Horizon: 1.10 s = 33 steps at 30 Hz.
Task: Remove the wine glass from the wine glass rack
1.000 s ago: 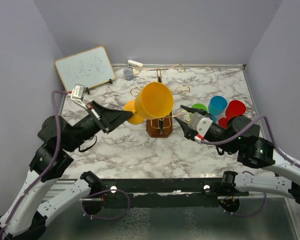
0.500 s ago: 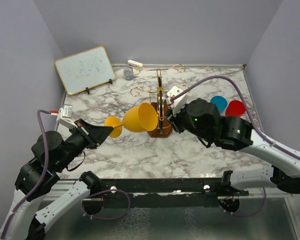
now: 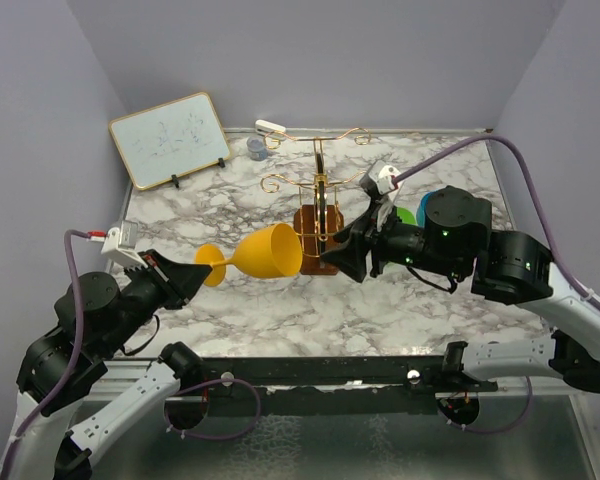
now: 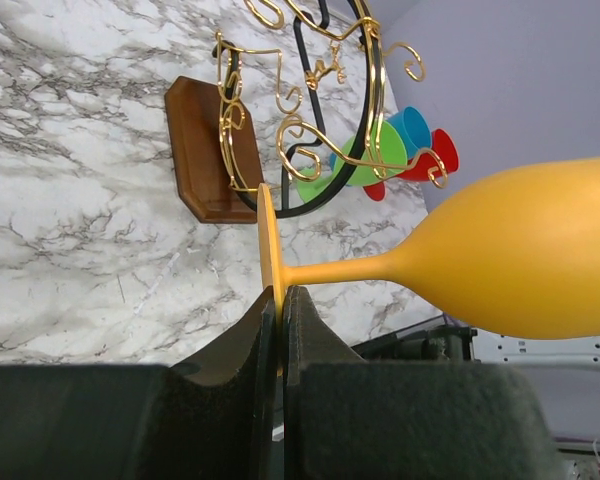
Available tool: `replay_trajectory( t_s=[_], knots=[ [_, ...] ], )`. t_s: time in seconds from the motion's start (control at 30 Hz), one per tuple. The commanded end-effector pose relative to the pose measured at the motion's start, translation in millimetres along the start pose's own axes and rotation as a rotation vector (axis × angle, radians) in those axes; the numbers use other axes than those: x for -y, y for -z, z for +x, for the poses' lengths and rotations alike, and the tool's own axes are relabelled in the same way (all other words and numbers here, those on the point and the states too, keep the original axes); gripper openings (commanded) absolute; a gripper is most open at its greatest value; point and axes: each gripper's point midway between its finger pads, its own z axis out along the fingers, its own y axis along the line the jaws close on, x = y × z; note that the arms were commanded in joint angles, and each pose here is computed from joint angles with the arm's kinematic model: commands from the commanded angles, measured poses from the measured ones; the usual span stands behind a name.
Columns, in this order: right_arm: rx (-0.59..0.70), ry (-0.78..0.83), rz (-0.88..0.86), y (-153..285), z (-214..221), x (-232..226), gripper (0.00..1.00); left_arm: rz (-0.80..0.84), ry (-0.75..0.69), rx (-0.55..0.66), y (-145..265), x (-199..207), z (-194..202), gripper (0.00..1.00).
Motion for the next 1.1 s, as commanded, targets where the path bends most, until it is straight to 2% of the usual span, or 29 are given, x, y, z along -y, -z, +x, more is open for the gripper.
replay_trajectory(
  t_s=[0.0,0.4,0.5,0.53,0.57,0.6,0.63,0.67,0.7,0.73,0.8,0.83,0.9,1.07],
  knots=[
    [-0.004,-0.022,-0.134,-13,-8,-27,0.48,0.077,-0.028,-0.01,-3,15,0,0.0],
    [0.012,-0.004,-0.164,-48,-22,-38,0.48,0.122,-0.031,-0.014,0,25,-2,0.0],
    [0.008,-0.02,-0.18,-56,-22,-42,0.45,0.14,-0.03,-0.023,-3,27,1,0.0],
    [0.012,-0.028,-0.181,-58,-23,-43,0.4,0.144,-0.03,-0.026,-4,28,2,0.0],
    [0.017,-0.035,-0.174,-59,-24,-42,0.28,0.148,-0.028,-0.029,-5,28,3,0.0],
    [0.023,-0.045,-0.161,-60,-25,-40,0.11,0.148,-0.025,-0.029,-6,29,3,0.0],
    [0.025,-0.054,-0.145,-61,-26,-38,0.02,0.138,-0.023,-0.031,-7,27,3,0.05],
    [0.033,-0.062,-0.12,-60,-28,-34,0.01,0.125,-0.021,-0.03,-8,25,3,0.16],
    [0.043,-0.068,-0.095,-58,-31,-29,0.01,0.105,-0.019,-0.03,-9,22,3,0.34],
    [0.055,-0.076,-0.062,-56,-33,-23,0.01,0.08,-0.012,-0.028,-9,18,2,0.48],
    [0.094,-0.085,-0.003,-47,-42,-13,0.01,0.025,-0.002,-0.02,-9,9,1,0.71],
    [0.117,-0.088,0.032,-41,-48,-6,0.01,0.009,0.0,-0.016,-9,6,1,0.78],
    [0.157,-0.091,0.101,-29,-59,7,0.01,0.002,0.002,-0.005,-8,4,-1,0.82],
    [0.257,-0.052,0.354,1,-95,51,0.01,0.013,0.025,0.032,-7,5,-6,0.82]
  ],
)
